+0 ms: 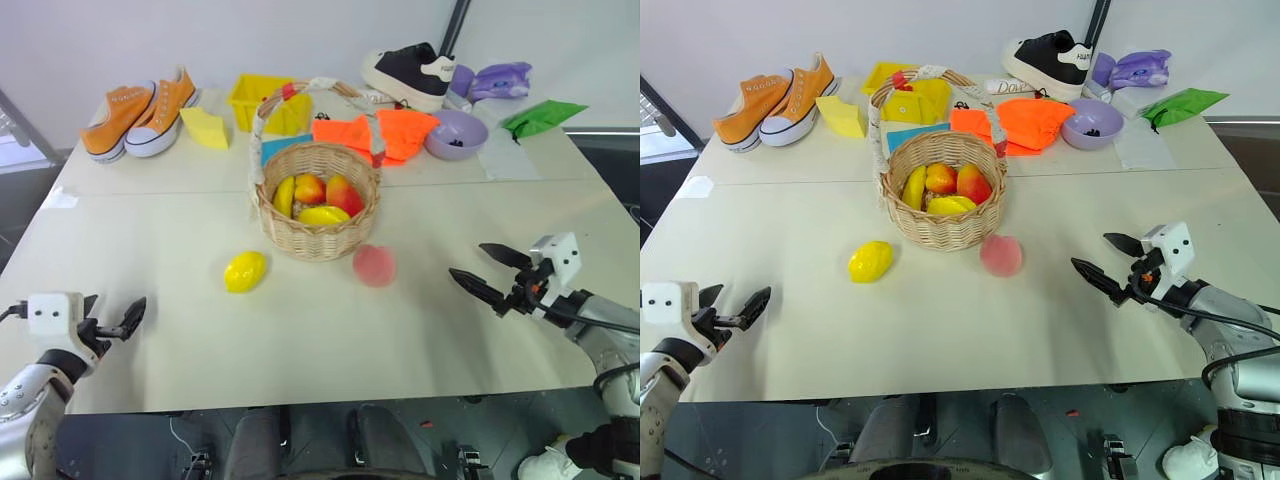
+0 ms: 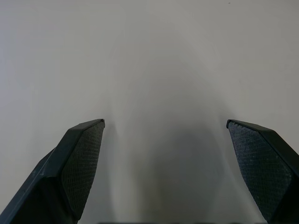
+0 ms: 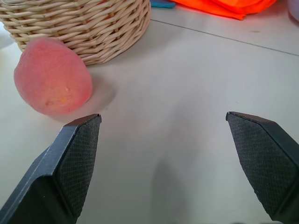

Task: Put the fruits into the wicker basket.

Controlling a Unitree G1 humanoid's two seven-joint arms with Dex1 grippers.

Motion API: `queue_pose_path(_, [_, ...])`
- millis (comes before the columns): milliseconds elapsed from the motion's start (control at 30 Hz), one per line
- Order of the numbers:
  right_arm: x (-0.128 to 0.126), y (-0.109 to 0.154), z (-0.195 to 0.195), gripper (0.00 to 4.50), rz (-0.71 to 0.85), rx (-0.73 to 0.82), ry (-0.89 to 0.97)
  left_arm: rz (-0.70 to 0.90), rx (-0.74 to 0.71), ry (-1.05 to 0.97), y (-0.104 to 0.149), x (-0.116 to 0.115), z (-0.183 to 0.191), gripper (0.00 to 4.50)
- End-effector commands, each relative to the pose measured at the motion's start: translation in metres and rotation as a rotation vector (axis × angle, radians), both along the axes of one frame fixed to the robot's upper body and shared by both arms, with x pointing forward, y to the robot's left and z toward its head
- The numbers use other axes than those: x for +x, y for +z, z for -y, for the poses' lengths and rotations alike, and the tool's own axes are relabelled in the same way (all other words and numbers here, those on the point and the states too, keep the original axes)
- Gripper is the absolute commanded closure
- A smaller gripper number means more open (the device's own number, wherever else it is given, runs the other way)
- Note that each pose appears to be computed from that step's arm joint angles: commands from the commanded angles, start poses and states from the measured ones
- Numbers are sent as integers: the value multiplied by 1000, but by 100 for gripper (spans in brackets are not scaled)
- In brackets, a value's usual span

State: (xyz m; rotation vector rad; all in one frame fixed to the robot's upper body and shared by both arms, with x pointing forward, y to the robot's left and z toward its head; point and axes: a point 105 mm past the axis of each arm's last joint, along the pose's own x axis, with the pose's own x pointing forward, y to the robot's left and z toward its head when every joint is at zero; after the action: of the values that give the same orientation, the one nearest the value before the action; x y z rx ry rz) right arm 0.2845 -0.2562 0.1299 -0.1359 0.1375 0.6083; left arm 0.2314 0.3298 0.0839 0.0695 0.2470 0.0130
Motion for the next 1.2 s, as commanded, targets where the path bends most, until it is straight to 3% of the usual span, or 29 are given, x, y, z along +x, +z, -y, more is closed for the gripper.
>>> queue_pose_path(33, [2,18,-2,4,58,-8,11,70,37,-3,19,-1,-2,0])
queue_pose_path(700, [4,30,-11,4,95,-21,67,165,25,-54,40,10,15,0])
queue_pose_path(933, [1,49,-29,4,130,21,150,201,-9,-297,64,25,66,0])
queue_pose_path(1033, [-14,57,-54,4,94,15,287,183,23,-466,74,31,100,0])
queue_pose_path(1200, [-34,68,-97,4,86,-2,459,128,86,-585,71,46,128,0])
